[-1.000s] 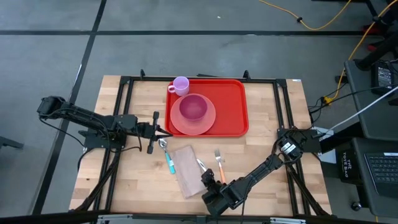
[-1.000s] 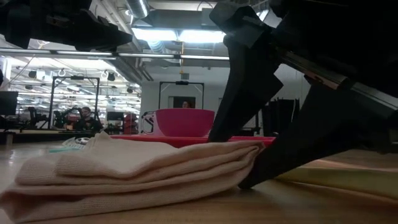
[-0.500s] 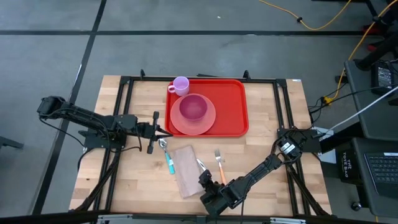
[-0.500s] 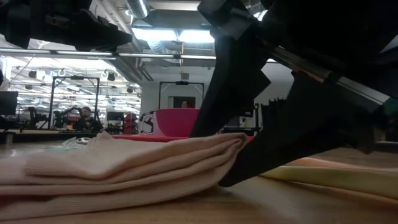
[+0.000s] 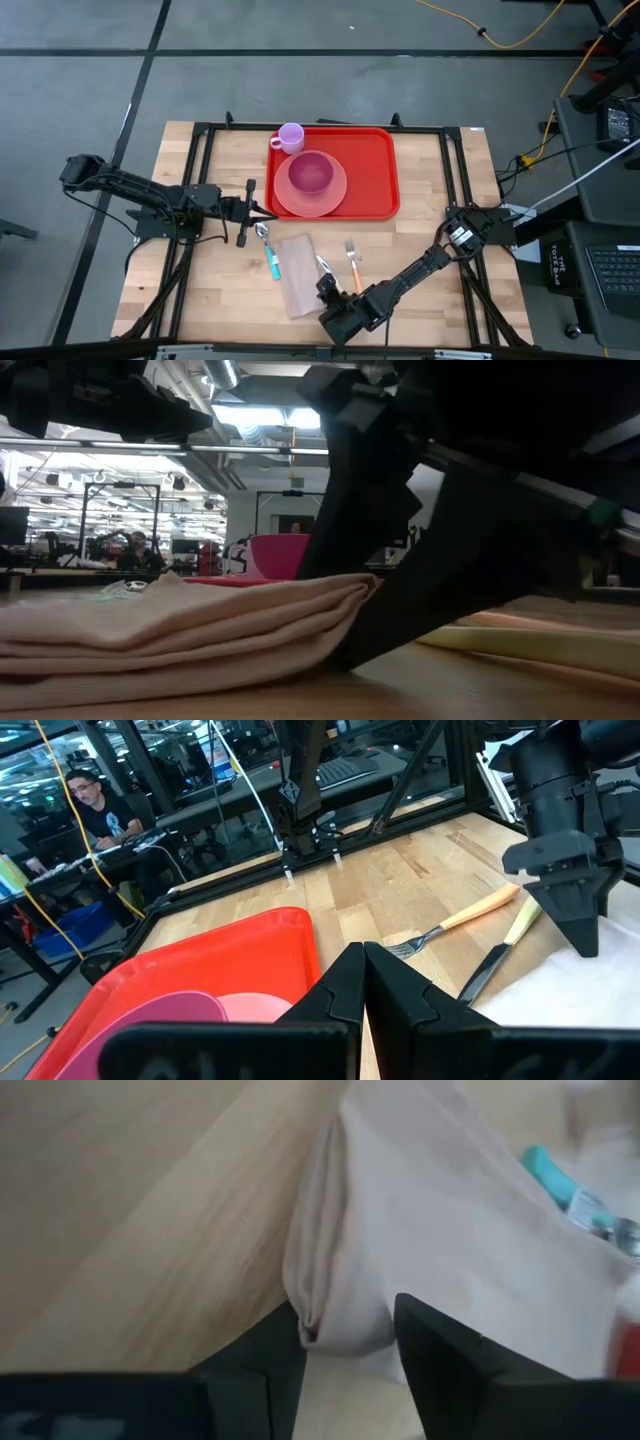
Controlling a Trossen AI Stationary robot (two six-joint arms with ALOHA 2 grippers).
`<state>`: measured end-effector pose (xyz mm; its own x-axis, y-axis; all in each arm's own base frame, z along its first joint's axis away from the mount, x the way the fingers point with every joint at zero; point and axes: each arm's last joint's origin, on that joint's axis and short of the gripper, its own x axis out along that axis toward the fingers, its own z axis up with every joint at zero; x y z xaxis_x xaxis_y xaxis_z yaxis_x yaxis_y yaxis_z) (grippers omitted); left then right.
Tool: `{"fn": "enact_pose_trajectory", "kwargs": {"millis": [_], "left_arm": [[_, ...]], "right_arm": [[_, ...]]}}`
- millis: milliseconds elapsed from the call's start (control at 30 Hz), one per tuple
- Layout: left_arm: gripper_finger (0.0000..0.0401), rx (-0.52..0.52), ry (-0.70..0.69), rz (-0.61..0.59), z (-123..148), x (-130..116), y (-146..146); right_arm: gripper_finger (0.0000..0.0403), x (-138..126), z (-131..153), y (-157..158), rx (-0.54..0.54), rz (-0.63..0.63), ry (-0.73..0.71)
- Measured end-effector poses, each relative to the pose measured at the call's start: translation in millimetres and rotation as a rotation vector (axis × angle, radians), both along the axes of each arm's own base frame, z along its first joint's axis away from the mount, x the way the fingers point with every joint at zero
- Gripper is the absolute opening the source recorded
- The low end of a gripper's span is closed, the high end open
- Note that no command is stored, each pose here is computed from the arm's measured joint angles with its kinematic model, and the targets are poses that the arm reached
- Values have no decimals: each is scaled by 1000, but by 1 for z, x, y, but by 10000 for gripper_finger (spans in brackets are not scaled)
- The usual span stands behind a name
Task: Set up tray
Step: Put the light brown table napkin to the right side of the plate on the tray
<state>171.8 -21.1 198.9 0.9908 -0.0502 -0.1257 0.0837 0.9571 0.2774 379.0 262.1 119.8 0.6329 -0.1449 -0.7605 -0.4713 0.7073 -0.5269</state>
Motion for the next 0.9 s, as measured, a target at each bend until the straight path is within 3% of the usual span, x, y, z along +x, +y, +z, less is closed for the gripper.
{"fn": "enact_pose_trajectory", "kwargs": {"millis": [367,633,900], "left_arm": [[4,0,5,0,0,0,0],[4,-17,22,2,-2,0,0],[3,-31,23,5,-2,0,0]], "right_arm": [[124,7,2,-4,-8,49,-16],[18,8,2,-4,6,54,-9],[8,8,2,-6,27,30,1]]}}
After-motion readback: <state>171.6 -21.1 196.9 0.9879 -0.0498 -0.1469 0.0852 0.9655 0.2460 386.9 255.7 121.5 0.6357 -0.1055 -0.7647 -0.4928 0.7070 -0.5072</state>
